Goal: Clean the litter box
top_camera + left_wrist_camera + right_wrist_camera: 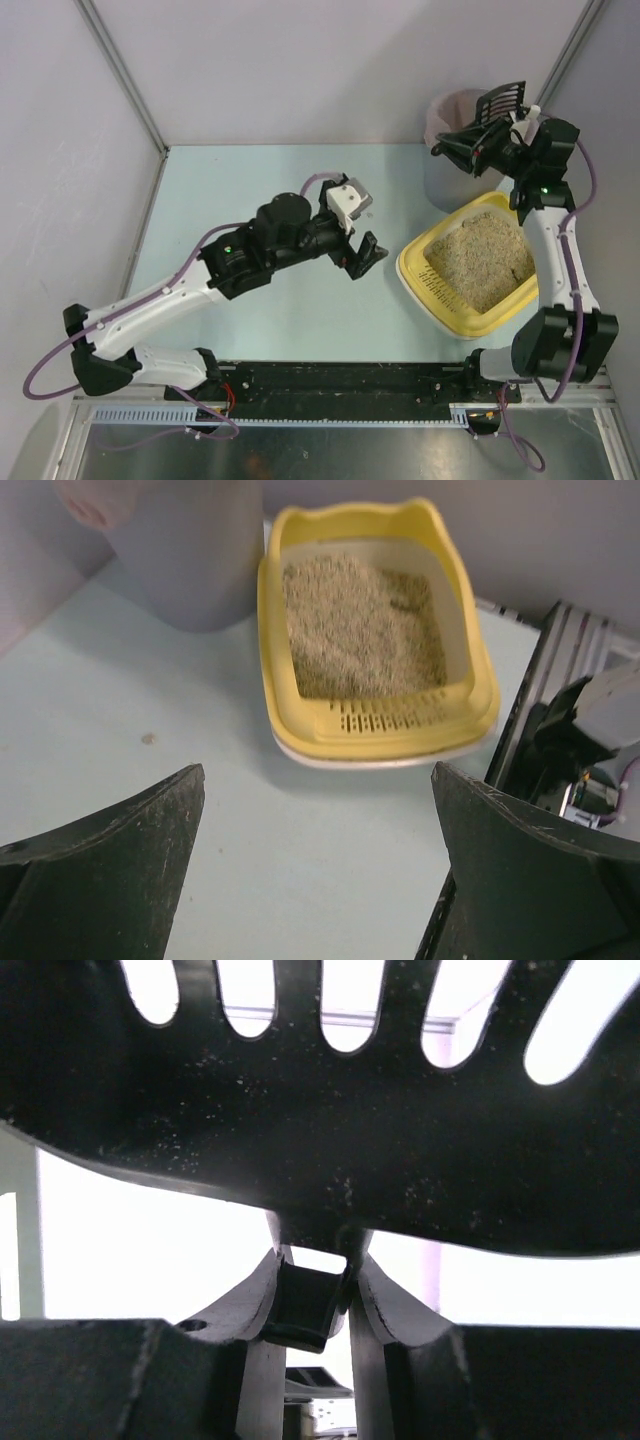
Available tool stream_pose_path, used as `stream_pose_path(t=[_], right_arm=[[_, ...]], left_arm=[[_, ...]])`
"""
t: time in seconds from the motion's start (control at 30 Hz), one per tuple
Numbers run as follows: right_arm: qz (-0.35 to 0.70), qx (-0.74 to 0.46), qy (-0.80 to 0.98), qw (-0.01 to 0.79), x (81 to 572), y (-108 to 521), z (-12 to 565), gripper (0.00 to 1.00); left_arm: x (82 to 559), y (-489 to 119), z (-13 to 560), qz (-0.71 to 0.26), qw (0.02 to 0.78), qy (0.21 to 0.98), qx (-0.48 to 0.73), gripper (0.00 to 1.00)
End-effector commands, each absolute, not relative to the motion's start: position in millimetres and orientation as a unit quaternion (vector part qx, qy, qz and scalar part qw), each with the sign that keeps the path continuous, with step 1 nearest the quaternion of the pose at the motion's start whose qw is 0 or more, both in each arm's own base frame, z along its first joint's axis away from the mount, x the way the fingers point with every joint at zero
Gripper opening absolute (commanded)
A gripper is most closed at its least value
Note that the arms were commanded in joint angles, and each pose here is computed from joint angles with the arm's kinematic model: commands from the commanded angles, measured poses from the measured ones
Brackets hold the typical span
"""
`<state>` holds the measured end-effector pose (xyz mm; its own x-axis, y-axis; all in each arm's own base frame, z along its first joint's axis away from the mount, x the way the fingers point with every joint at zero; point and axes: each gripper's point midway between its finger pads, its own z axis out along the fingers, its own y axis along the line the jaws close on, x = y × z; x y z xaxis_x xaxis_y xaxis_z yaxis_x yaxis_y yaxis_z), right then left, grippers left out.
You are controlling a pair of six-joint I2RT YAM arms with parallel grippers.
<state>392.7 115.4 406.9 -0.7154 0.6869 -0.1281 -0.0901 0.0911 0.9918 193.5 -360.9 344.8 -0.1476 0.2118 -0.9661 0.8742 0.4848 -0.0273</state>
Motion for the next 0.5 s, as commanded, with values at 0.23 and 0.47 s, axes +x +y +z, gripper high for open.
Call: stream_pose_path(t=[0.23,0.47], right_arm=[[0.335,0.205,0.863,0.317,273.8,92.5,298.5,0.00],[0.257,0.161,0.908,0.288,192.7,89.3,252.0,0.00]], left_arm=[[190.2,-367.3,417.0,-0.397,0.543,0.642,0.368,1.00],[195.4,-402.2,407.3,-0.435,0.496,0.651,0.375,1.00]])
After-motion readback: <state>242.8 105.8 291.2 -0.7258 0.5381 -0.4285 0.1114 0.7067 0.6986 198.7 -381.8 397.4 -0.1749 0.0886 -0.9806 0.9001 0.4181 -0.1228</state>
